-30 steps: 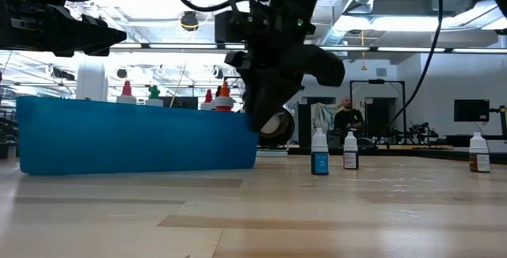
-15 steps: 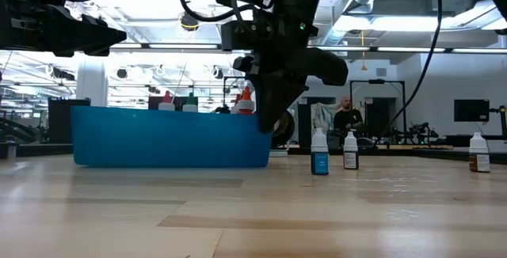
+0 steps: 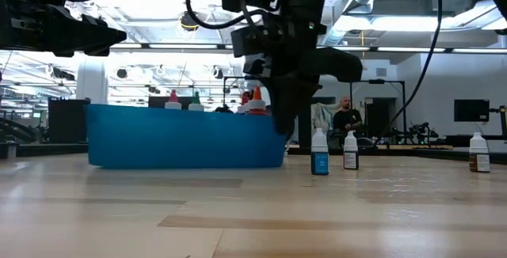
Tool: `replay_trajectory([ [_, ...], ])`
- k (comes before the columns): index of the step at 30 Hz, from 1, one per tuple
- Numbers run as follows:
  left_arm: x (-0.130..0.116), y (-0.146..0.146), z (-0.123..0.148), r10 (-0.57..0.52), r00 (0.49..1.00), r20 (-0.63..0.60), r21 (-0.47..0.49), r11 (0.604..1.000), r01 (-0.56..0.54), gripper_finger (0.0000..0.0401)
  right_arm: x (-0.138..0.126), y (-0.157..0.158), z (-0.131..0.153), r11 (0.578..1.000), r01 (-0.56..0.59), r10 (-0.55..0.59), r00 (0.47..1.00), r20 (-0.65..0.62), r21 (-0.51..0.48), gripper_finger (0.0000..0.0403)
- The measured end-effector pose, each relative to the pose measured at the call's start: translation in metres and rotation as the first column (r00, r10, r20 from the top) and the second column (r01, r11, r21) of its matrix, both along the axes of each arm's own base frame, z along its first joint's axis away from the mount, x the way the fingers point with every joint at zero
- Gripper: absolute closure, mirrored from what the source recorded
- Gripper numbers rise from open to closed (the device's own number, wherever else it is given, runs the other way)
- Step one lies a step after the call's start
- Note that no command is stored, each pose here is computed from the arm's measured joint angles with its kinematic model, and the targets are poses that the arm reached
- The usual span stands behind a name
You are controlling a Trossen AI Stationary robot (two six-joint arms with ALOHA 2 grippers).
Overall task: Pick & Place food coloring
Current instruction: Move the blue bin to the center of the table
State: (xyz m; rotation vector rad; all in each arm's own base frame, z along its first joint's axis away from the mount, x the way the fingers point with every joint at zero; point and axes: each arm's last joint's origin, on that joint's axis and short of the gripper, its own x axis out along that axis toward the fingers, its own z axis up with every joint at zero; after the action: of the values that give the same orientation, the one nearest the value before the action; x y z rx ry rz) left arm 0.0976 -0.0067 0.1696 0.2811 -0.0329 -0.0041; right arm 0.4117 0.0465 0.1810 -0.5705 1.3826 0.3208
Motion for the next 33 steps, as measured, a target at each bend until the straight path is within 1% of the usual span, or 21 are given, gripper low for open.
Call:
replay_trajectory([
  [5,0.000,0.000,0.000,0.001,1.000,0.000,0.000,1.000,-0.001,0.0296,-0.004,0.000,-0.002,1.000,0.025,-0.025,0.999,-0.042,0.000,0.0384],
  [8,0.000,0.000,0.000,0.000,1.000,0.000,0.000,1.000,0.000,0.0296,-0.007,0.000,-0.003,1.000,0.030,-0.030,0.997,-0.075,0.000,0.0389],
  [12,0.000,0.000,0.000,0.000,1.000,0.000,0.000,1.000,0.000,0.0296,-0.011,0.002,-0.003,0.999,0.036,-0.035,0.996,-0.079,0.002,0.0395],
  [15,0.000,0.000,0.000,0.001,1.000,0.001,0.000,1.000,-0.001,0.0296,-0.019,0.004,-0.003,0.999,0.035,-0.035,0.997,-0.074,0.004,0.0396],
  [22,0.000,0.000,0.000,0.000,1.000,0.000,0.000,1.000,0.000,0.0296,-0.040,0.004,-0.003,0.997,0.073,-0.072,0.996,-0.061,0.010,0.0393],
  [30,0.000,0.000,0.000,0.000,1.000,0.000,0.000,1.000,0.000,0.0296,-0.066,0.000,-0.004,0.997,0.073,-0.073,0.996,-0.057,0.005,0.0394],
  [33,0.000,0.000,0.000,0.000,1.000,0.000,0.000,1.000,0.000,0.0296,-0.073,-0.002,-0.005,0.998,0.055,-0.055,0.997,-0.052,-0.002,0.0393],
])
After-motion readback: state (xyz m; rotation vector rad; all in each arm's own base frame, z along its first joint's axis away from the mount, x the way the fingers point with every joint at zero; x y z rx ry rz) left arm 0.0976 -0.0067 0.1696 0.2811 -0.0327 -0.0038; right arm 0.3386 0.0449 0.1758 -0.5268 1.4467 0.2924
